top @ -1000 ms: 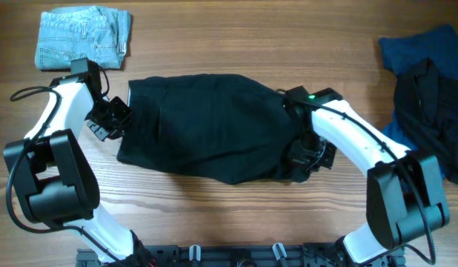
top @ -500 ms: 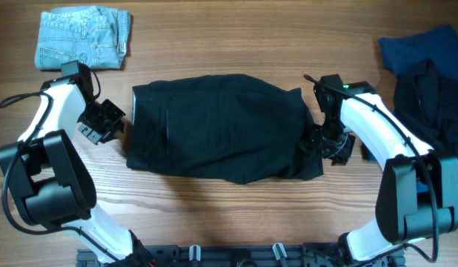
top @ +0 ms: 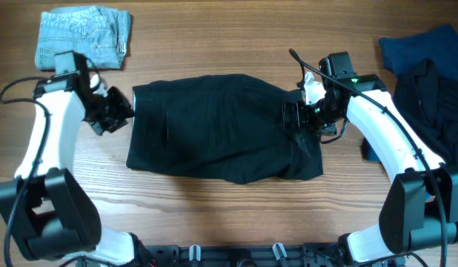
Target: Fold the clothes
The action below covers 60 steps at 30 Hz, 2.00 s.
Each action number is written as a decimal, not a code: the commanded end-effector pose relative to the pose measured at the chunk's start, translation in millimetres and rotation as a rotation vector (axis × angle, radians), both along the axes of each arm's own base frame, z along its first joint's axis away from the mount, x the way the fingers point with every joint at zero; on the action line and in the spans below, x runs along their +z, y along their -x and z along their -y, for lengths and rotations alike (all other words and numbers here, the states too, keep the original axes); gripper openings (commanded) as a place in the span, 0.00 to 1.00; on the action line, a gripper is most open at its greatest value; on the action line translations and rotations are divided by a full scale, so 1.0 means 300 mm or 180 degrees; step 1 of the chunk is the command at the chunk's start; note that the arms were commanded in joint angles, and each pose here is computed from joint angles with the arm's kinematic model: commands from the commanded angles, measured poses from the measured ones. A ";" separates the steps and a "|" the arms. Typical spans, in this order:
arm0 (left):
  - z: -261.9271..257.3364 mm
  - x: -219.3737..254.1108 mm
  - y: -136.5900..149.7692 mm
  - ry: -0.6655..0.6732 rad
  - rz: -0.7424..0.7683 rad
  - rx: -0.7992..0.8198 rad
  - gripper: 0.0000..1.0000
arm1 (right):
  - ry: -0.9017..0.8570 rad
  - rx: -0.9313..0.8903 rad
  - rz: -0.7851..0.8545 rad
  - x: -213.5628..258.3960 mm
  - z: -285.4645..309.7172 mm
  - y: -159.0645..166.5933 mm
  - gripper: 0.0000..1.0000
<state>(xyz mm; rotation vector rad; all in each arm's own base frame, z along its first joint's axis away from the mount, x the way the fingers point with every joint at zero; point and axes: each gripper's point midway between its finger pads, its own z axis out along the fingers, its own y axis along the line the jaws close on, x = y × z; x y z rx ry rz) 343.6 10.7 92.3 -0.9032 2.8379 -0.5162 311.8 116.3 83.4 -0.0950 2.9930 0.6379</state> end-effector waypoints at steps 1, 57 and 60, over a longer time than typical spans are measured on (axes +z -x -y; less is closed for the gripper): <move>0.143 -0.011 0.000 0.0171 0.0015 -0.0455 0.31 | -0.0102 0.0124 -0.0099 -0.042 -0.019 0.014 0.99; 0.102 -0.202 -0.002 -0.0375 -0.0427 -0.0453 0.25 | 0.0030 -0.0287 -0.0603 0.070 0.140 -0.031 0.73; 0.102 -0.113 -0.019 -0.0402 -0.0175 -0.0437 0.29 | -0.0791 0.0222 -0.0450 0.149 -0.010 -0.015 0.72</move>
